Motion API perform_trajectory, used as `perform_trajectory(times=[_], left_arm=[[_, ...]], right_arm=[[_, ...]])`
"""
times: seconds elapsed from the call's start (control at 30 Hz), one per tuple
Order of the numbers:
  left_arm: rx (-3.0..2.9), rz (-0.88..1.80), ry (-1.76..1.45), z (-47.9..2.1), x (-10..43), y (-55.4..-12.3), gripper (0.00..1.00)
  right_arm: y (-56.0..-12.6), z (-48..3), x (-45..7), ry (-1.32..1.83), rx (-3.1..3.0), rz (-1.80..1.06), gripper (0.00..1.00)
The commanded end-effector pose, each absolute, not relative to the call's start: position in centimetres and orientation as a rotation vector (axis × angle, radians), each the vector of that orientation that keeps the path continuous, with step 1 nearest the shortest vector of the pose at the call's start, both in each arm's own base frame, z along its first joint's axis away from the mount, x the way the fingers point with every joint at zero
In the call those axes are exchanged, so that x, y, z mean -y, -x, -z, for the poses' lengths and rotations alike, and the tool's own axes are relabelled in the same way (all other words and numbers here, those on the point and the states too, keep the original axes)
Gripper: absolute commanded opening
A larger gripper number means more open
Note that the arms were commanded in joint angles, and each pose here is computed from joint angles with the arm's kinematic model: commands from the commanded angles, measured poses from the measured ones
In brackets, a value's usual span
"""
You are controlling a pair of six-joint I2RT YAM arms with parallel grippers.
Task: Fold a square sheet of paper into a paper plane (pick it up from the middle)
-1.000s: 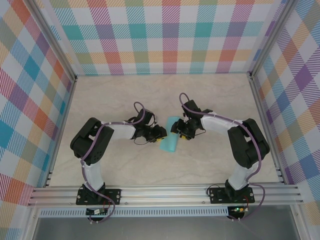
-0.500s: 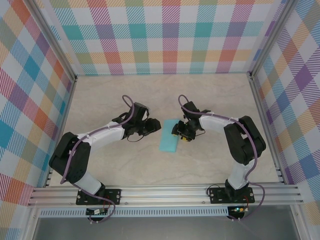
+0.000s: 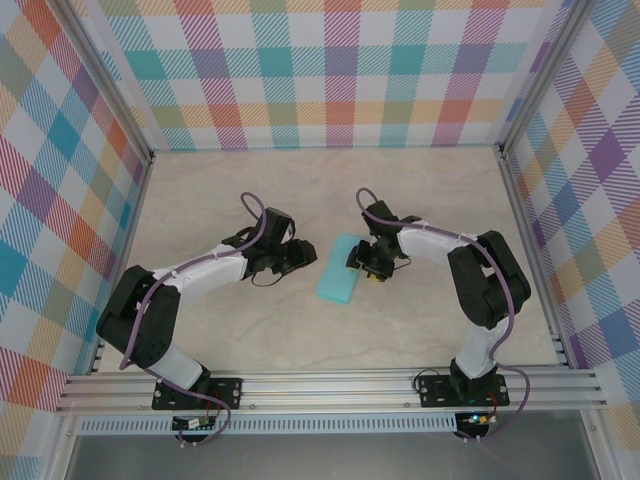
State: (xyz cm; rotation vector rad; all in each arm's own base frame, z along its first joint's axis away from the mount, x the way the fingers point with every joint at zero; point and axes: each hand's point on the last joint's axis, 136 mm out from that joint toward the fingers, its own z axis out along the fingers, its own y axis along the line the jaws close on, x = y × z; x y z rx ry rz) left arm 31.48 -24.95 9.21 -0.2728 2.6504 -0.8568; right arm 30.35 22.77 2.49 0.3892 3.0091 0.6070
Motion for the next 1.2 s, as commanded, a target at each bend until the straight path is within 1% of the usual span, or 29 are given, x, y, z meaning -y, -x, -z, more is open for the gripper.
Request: perform_trajectory(times=[0.0, 0.5, 0.63, 0.87, 0.97, 1.07, 1.17], left_arm=[[-2.667, 0.853, 0.269, -8.8, 24.6, -31.1, 0.4], [-2.674, 0.866, 0.262, -8.6, 25.0, -31.3, 0.4], [-2.676, 0.877, 0.26, -8.6, 25.2, -31.3, 0.4], [-2.675, 0.872, 0.259, -8.7, 25.1, -31.3, 0.4], [-2.677, 0.874, 0.256, -8.7, 25.2, -31.3, 0.4], [-2.678, 0.874, 0.259, -8.6, 25.2, -31.3, 0.4], [-2.678, 0.874, 0.259, -8.6, 25.1, -31.3, 0.4]], right_arm=[[-30.5, -2.5, -22.6, -0.326, -3.037, -0.571, 0.55], [-30.1, -3.4, -24.0, -0.173, -3.056, -0.688, 0.58], [-29.9, -2.6, -22.7, -0.218, -3.093, -0.56, 0.59], [-29.9, -2.2, -21.9, -0.257, -3.112, -0.481, 0.59], [-29.9, -2.1, -22.1, -0.257, -3.118, -0.495, 0.59], [-29.7, -2.1, -21.4, -0.294, -3.114, -0.442, 0.59], [-29.6, -2.3, -21.6, -0.282, -3.102, -0.479, 0.6]])
